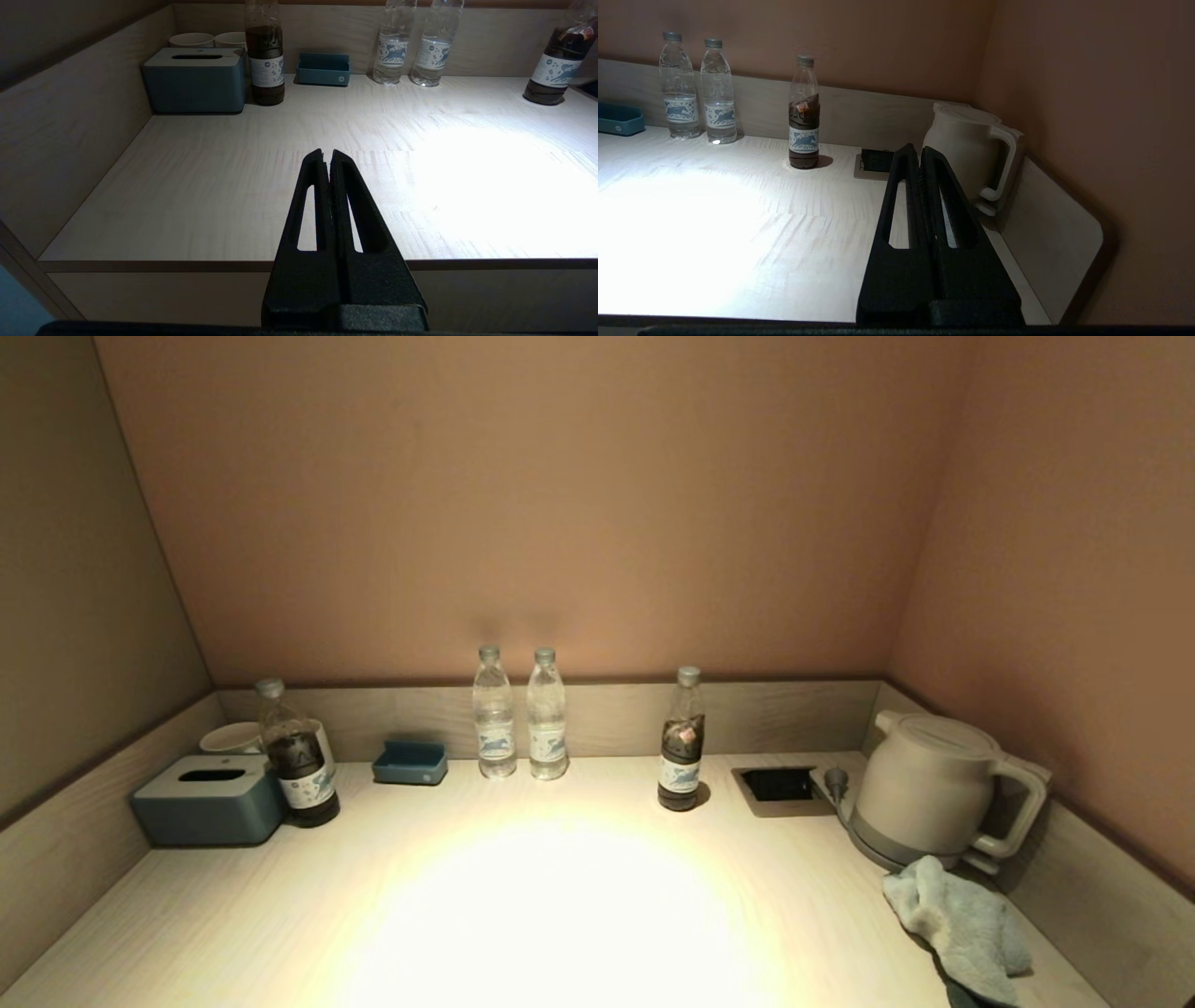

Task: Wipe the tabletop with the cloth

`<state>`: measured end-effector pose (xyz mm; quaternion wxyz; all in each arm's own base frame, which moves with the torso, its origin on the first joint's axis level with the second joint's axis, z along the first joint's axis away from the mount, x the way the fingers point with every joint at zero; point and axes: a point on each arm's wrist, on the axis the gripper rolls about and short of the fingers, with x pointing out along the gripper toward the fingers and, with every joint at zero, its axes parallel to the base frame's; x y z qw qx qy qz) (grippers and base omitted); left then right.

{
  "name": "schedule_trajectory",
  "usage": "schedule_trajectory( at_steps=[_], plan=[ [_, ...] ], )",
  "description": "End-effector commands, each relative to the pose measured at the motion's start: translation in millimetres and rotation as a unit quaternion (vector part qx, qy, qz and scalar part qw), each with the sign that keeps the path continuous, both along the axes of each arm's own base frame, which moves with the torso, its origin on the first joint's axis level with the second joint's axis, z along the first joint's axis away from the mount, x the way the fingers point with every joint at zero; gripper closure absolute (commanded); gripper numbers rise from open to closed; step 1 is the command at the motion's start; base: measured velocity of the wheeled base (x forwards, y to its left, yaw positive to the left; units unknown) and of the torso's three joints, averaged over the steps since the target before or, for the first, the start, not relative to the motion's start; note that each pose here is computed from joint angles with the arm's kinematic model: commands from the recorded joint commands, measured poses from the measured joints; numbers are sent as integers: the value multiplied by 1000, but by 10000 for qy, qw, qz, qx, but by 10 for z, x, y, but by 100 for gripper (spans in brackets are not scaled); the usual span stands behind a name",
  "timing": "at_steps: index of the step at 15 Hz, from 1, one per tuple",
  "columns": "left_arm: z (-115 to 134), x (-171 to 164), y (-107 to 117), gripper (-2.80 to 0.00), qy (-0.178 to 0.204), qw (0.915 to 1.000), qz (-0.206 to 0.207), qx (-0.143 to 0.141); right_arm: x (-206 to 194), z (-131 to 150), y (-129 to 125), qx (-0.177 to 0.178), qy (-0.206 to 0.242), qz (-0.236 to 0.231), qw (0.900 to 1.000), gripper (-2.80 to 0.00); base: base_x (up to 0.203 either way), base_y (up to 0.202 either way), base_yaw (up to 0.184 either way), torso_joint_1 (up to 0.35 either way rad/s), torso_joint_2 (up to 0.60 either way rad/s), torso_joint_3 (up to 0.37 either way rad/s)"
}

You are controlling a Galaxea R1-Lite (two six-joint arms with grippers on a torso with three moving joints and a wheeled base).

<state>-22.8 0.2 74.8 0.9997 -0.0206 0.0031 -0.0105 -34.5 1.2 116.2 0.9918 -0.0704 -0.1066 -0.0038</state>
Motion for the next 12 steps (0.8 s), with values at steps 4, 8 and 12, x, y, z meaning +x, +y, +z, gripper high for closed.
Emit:
schedule_trajectory(
  at_steps=[4,8,12],
  plan=[
    [0,0,0,0,2,10000,-2,-1,68,-170,-1,7,300,4,9995,0,0,0,0,0,0,0],
    [0,0,0,0,2,10000,-2,-1,115,-333,-2,153,710,21,9974,0,0,0,0,0,0,0],
    [0,0,0,0,2,10000,-2,-1,117,-411,-2,492,1091,50,9928,0,0,0,0,0,0,0]
  ],
)
